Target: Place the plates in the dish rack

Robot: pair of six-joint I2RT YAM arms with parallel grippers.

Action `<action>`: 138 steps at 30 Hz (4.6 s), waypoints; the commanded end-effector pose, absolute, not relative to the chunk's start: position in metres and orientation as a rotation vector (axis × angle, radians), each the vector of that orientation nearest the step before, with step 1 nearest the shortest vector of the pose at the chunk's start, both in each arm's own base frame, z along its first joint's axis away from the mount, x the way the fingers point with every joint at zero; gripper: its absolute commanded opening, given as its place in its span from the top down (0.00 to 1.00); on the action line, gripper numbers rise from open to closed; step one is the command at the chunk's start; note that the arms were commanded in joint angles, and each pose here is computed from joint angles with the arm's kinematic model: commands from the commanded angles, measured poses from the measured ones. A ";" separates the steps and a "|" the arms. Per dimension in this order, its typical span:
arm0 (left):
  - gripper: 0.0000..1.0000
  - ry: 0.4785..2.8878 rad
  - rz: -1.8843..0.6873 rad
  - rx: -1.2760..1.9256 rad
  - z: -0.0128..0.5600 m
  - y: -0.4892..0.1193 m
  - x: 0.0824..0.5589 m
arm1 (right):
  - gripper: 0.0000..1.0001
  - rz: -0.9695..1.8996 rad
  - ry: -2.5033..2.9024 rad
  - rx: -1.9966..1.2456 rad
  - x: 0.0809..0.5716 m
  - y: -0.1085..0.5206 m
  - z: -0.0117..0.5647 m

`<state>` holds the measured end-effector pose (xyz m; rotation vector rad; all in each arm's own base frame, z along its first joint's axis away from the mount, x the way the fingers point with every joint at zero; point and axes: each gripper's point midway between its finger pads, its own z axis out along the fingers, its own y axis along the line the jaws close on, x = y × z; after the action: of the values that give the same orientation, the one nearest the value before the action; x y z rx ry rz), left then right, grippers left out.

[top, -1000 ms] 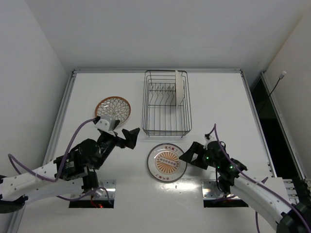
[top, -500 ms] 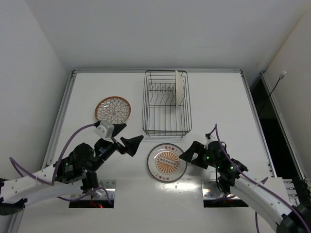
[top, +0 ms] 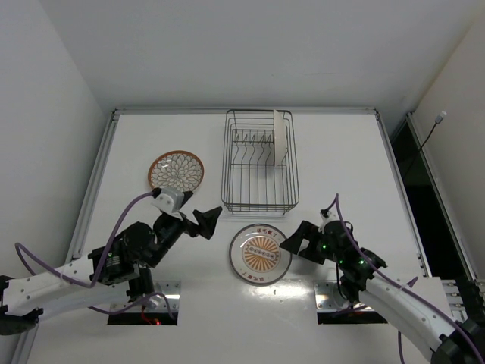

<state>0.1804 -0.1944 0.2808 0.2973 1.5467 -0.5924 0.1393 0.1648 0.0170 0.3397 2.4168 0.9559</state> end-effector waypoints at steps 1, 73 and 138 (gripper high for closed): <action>0.00 1.528 -0.529 0.165 0.298 -0.172 0.192 | 0.06 0.931 2.427 0.339 0.134 0.160 -0.001; 0.00 1.638 -0.049 -0.207 0.278 -0.093 0.212 | 1.00 0.454 2.226 -0.049 0.161 0.103 0.214; 0.00 1.600 -0.061 -0.249 0.289 -0.082 0.210 | 1.00 -1.028 1.681 0.074 0.482 0.236 0.280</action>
<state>0.2097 -0.0889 0.2743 -0.1758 1.6337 -0.0331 0.4885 0.2447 0.2669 -0.0374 1.7064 -1.0045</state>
